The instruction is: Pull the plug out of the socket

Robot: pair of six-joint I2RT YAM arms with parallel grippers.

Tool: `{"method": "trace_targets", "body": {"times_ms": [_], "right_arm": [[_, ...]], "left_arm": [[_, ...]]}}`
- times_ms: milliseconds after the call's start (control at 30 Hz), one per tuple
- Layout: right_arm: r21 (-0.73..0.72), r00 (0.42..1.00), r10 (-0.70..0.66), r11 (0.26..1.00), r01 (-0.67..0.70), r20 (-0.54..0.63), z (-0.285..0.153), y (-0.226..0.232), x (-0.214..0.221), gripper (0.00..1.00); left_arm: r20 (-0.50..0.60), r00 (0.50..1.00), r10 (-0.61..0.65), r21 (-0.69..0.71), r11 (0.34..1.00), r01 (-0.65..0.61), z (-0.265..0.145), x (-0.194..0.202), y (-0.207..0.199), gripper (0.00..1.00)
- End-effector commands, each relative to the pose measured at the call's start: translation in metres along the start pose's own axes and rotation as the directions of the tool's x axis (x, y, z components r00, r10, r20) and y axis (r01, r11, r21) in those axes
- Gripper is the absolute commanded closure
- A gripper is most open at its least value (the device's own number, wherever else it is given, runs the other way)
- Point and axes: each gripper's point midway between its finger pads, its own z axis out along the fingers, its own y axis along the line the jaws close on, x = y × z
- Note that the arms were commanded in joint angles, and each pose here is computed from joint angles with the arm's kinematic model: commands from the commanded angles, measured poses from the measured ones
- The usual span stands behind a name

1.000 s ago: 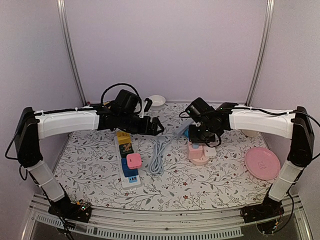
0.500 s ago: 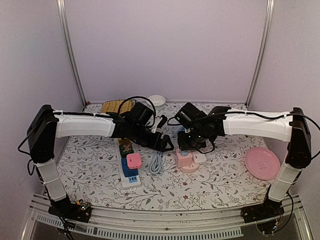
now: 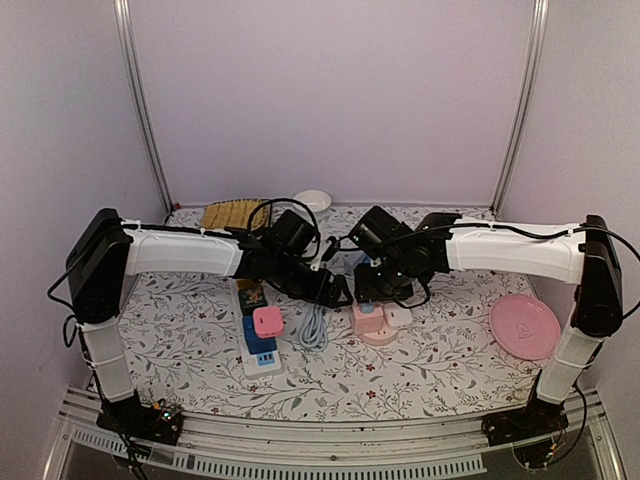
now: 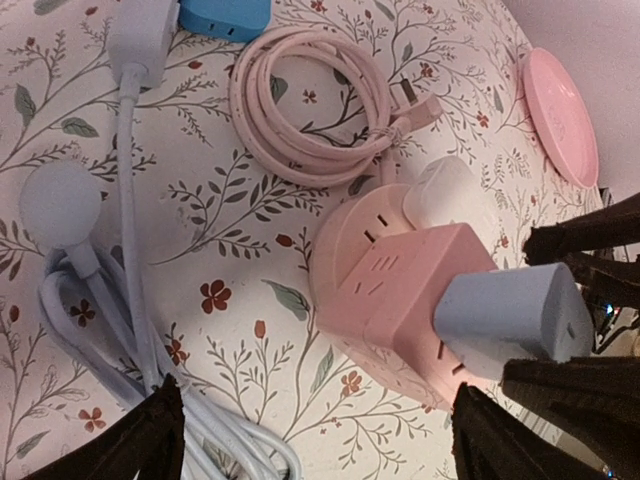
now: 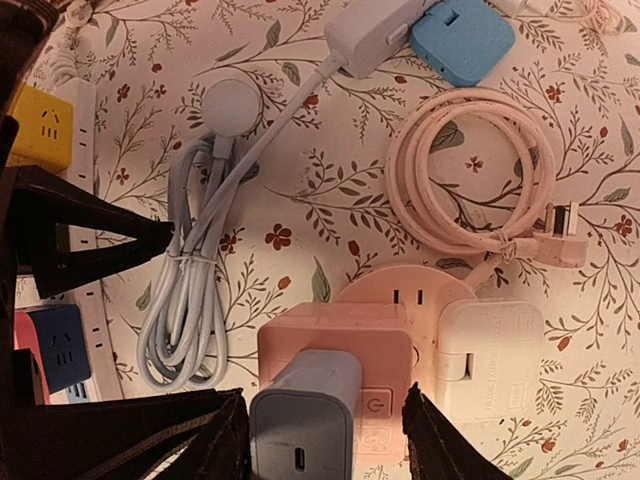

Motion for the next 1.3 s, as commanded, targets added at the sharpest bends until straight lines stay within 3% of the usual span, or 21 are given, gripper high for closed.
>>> {"method": "trace_targets", "body": {"times_ms": [0, 267, 633, 967, 1267], "right_arm": [[-0.015, 1.000, -0.024, 1.000, 0.025, 0.011, -0.016, 0.009, -0.004, 0.49], [0.019, 0.999, -0.043, 0.999, 0.043, -0.003, -0.012, 0.009, -0.001, 0.60], [0.058, 0.997, -0.068, 0.996, 0.070, -0.037, -0.004, 0.008, 0.005, 0.66], [0.042, 0.999, -0.045, 0.998, 0.045, -0.017, -0.009, 0.015, -0.003, 0.93], [0.008, 0.998, -0.006, 1.000, 0.005, 0.068, -0.029, 0.028, -0.031, 0.95]], "left_arm": [[0.015, 1.000, -0.013, -0.029, 0.999, 0.013, -0.003, -0.005, -0.001, 0.07], [0.019, 1.000, -0.010, -0.025, 1.000, 0.010, -0.002, -0.009, -0.002, 0.07], [0.005, 1.000, -0.013, 0.002, 1.000, 0.013, 0.009, -0.015, -0.007, 0.07], [-0.049, 0.998, -0.041, -0.012, 0.999, 0.041, 0.028, 0.002, 0.002, 0.07], [-0.073, 0.996, -0.058, -0.060, 0.997, 0.054, 0.034, 0.010, 0.014, 0.07]]}}
